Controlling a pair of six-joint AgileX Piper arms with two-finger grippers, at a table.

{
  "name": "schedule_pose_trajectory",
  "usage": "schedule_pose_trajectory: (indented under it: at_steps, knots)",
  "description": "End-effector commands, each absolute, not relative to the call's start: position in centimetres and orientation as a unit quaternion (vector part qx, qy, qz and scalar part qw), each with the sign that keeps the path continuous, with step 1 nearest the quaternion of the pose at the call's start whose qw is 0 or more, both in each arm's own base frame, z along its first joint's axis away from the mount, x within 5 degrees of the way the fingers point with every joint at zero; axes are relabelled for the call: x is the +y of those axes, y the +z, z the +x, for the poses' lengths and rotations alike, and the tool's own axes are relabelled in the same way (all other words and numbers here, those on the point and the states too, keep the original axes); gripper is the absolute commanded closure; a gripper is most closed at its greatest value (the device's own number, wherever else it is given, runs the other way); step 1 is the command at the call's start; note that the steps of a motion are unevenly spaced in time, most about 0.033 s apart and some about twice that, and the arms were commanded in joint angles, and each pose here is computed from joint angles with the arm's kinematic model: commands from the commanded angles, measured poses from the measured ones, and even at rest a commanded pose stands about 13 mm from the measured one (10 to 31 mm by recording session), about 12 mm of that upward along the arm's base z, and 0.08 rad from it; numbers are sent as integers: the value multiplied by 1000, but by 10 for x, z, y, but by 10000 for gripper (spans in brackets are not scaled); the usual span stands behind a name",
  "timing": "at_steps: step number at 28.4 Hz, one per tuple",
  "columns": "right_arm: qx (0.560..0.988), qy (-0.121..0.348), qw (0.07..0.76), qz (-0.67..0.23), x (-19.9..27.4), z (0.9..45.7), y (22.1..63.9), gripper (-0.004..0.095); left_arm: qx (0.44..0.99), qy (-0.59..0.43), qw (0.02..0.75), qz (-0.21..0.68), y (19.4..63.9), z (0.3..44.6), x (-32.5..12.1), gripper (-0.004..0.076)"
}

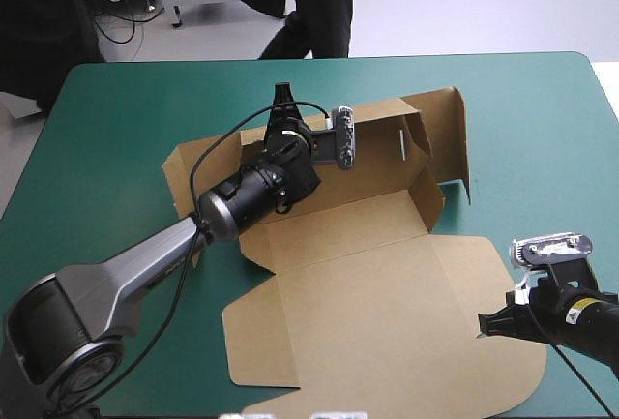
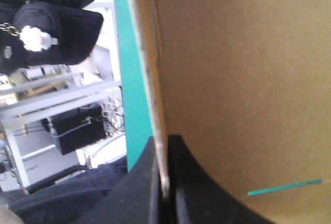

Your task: Fold the box

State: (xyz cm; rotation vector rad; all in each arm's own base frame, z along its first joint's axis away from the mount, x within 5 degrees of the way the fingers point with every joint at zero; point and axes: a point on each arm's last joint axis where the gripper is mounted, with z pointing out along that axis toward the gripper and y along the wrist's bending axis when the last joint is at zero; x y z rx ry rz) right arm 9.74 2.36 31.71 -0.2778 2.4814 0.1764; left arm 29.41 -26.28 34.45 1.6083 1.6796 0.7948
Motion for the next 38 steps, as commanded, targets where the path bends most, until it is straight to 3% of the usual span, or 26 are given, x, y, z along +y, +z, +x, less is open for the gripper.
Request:
schedule_pose_trajectory:
  at_steps: [1,7,17,25,30,35,38]
  knots:
    - [931,69,344,-101,24,101,326,912,586,332,426,604,374,268,-256,756]
    - [930,69,346,-101,24,101,327,912,539,385,477,577,348,236,-243,756]
    - [924,72,367,-84,23,105,329,912,544,374,492,568,326,199,-253,756]
    - [922,56,372,-91,21,106,330,895,556,355,503,559,326,194,-256,756]
    - [922,48,374,-92,20,106,330,699,553,357,502,561,326,194,-256,756]
    - [920,49,379,-92,20,107,331,348,545,363,500,567,322,196,-259,756]
    - [913,50,395,-87,20,108,336,230,542,364,498,570,317,197,-263,756]
